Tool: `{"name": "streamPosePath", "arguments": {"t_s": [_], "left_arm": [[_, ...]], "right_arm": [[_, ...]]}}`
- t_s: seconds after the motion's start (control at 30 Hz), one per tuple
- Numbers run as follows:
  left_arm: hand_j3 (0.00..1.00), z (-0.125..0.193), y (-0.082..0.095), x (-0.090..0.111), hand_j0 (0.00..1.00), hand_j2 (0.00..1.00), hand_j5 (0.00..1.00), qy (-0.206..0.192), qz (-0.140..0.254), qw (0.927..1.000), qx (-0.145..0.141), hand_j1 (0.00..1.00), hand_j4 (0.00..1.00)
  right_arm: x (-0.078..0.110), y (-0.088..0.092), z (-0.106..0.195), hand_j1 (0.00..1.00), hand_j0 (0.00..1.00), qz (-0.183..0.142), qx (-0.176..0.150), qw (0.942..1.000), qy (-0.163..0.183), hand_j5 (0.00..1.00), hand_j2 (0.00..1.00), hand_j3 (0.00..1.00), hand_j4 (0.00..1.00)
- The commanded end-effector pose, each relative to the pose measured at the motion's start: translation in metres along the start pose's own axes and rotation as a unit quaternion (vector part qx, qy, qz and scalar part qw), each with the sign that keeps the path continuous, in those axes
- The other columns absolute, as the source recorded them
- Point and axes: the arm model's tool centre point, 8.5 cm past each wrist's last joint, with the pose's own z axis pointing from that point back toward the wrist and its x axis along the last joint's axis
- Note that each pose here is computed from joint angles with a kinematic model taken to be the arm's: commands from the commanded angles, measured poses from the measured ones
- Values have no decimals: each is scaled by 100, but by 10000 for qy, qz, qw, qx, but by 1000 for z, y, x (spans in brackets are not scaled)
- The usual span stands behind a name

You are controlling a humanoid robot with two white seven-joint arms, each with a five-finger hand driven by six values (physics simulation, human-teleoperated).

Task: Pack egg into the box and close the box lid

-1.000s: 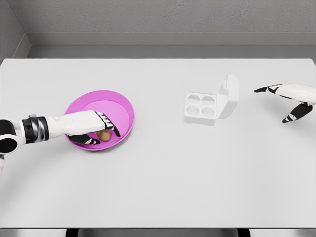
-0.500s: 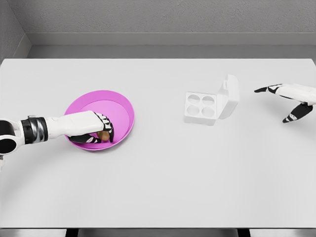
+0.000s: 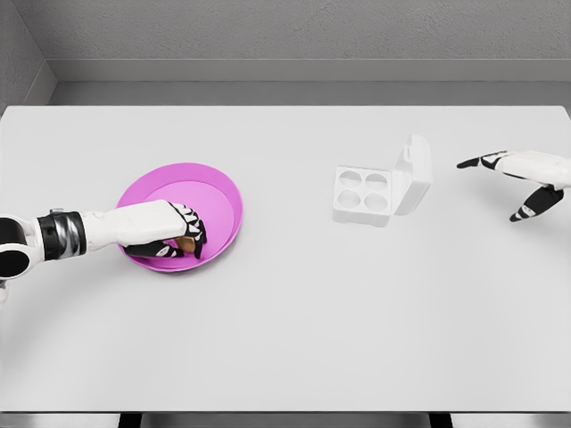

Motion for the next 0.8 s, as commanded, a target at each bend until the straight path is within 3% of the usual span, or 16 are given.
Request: {"name": "streamPosePath", "arguments": {"t_s": [0.0,0.3,0.57,0.77], "left_arm": [[41,0,-2,-2,41,41,41,41,3,10000,-36,41,41],[37,4,8,0,37,37,37,18,-80,9999,70,37,37],[33,-2,38,25,33,33,33,-338,-437,9978,364,33,33],[33,-4,45,31,33,33,33,-413,-543,9967,430,33,33]], "right_arm": [[1,0,0,100,100,-4,4,10000,-10,100,100,100,100],[-1,-1,4,100,100,14,10,10000,28,100,100,100,100],[-3,-1,6,100,100,15,15,10000,55,100,100,100,100],[-2,-1,6,100,100,20,13,10000,50,100,100,100,100]]}}
